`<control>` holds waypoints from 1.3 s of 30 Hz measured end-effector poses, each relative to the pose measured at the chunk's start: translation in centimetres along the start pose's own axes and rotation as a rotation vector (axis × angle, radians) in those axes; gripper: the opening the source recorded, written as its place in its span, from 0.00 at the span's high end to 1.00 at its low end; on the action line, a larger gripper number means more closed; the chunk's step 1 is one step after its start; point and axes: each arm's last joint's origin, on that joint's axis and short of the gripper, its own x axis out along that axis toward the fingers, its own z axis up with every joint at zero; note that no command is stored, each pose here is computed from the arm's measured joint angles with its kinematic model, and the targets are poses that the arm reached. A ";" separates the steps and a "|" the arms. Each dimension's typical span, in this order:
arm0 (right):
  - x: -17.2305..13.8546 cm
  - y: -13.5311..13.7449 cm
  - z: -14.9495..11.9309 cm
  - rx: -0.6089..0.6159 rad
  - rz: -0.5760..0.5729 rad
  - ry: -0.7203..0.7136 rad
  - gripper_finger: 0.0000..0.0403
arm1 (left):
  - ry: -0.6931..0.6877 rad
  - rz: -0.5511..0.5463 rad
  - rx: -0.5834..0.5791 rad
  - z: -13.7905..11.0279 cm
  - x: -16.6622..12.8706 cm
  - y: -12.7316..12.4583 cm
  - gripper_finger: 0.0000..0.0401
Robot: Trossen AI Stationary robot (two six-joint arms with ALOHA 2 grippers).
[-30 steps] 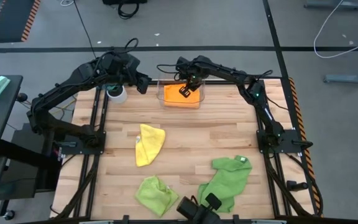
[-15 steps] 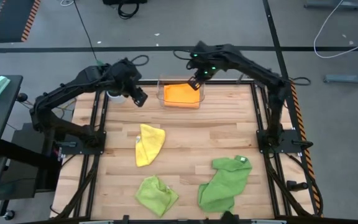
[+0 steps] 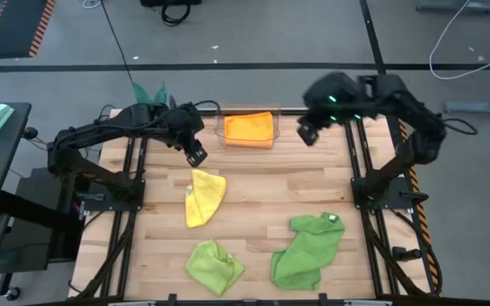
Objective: Fold microfiber towels
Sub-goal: Fold the yellow towel
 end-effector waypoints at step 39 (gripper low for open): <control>9.4 9.5 -20.7 0.080 0.455 0.062 0.97 | 0.154 0.224 -0.229 -7.9 6.0 -14.0 0.69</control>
